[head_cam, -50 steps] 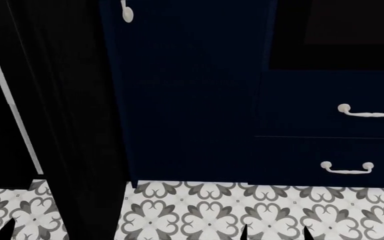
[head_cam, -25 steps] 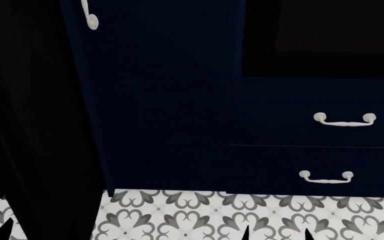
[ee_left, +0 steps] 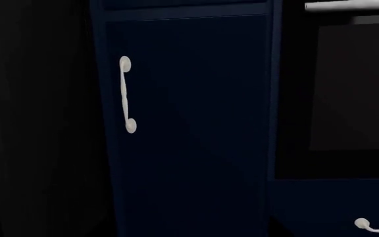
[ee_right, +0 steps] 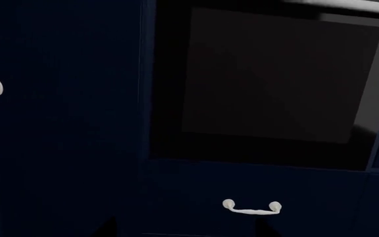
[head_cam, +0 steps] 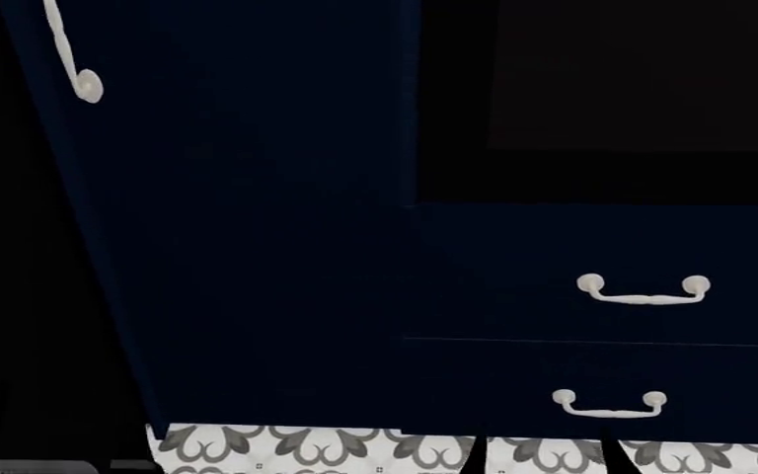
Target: Close the fridge door
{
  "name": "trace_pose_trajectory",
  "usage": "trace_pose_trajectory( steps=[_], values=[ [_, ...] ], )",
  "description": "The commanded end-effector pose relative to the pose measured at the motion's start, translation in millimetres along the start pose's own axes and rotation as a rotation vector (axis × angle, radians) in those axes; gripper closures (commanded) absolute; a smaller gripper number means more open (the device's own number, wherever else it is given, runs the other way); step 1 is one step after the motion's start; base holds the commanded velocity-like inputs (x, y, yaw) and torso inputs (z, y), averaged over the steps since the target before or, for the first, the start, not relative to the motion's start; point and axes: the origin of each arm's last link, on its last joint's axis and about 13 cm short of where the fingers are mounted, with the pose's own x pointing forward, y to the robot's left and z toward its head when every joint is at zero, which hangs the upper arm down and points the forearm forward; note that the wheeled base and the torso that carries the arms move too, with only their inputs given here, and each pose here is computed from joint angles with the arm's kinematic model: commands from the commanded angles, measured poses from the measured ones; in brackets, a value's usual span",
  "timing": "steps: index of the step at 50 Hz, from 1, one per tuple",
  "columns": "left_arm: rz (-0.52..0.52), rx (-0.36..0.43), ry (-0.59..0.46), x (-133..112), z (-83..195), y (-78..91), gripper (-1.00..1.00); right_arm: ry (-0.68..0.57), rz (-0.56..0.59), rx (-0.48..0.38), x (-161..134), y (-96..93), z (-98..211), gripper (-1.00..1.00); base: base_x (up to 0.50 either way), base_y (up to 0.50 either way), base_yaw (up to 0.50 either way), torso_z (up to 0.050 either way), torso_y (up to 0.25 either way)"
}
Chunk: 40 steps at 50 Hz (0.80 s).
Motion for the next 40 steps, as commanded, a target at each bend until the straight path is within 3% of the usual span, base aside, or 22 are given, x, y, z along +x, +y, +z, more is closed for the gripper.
trace_pose_trajectory(
  steps=[1,40],
  values=[
    [0.035,0.006,-0.061,10.0,27.6,4.5,-1.00,-0.045,0.004,-0.066,7.8,0.1,21.5,-1.00,0.50,-0.04,0.00,0.000,0.000],
    [0.060,-0.012,-0.089,4.5,31.0,11.0,-1.00,-0.054,0.036,-0.095,7.7,6.2,18.2,-1.00,0.50,-0.01,0.00,0.000,0.001]
  ],
)
